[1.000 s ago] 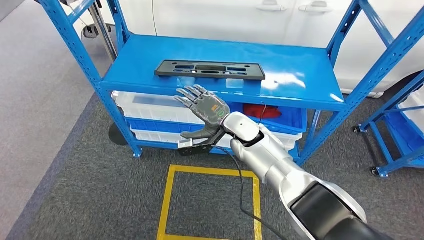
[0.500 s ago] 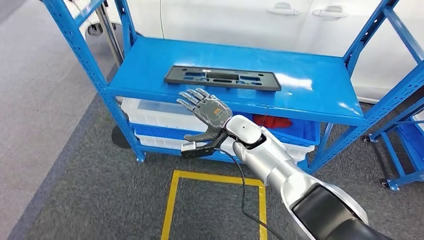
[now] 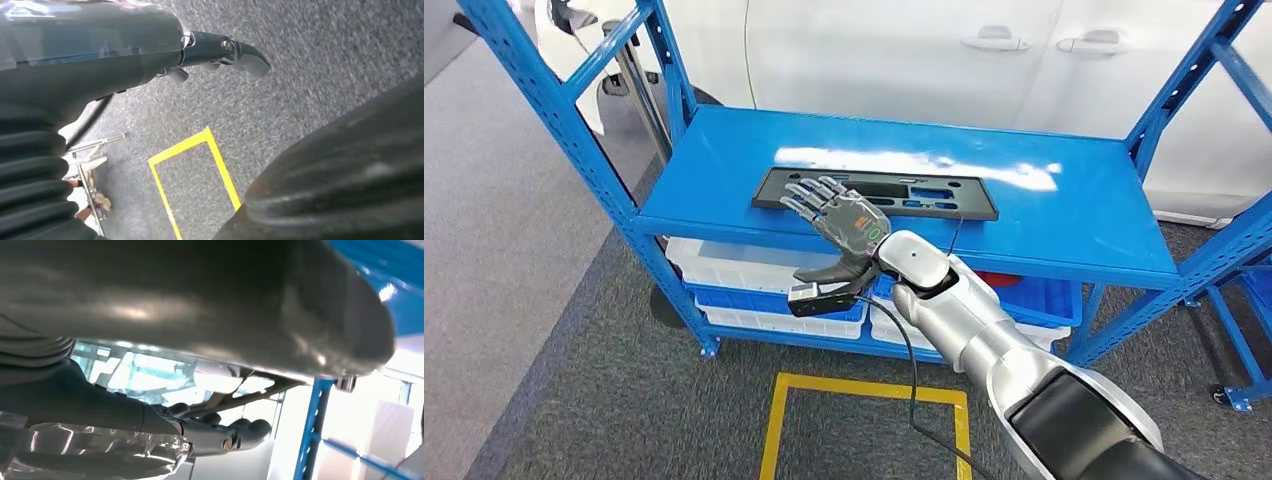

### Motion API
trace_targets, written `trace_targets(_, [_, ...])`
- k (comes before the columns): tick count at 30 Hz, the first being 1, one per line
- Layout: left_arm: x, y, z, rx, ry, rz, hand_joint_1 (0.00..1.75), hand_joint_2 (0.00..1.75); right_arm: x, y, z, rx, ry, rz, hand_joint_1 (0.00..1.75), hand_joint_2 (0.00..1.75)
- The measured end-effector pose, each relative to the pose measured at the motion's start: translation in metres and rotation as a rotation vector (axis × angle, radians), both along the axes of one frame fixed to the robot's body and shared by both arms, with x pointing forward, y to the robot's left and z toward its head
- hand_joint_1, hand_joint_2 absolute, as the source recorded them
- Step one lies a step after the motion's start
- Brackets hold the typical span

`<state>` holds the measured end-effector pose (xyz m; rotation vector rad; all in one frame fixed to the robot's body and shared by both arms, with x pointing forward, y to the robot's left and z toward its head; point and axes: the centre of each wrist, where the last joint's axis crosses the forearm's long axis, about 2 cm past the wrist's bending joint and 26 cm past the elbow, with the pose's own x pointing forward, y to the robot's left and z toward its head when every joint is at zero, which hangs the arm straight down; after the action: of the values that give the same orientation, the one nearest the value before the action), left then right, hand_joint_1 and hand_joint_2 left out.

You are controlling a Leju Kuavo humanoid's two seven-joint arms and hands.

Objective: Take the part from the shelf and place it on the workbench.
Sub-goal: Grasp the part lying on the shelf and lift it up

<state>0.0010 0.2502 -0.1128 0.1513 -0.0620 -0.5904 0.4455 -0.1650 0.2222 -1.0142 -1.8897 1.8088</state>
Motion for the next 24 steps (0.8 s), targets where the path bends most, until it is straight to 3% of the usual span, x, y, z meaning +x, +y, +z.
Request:
trace_targets(18, [0.0002,-0.0007,0.0000,-0.019,0.006,-0.010,0.00,0.00,0.0001,0.0006,0.0014,0.006,-0.010,0.005,0.00,0.00])
trace_targets(22, [0.0011,0.0010,-0.0001,-0.019,0.000,-0.011,0.00,0.00,0.0008,0.0025,0.0041,0.007,-0.013,0.006,0.00,1.75])
trace_targets(24, [0.0018,0.0017,-0.0001,-0.024,-0.010,-0.011,0.00,0.00,0.0001,0.0027,0.0024,0.006,-0.007,0.004,0.00,1.75])
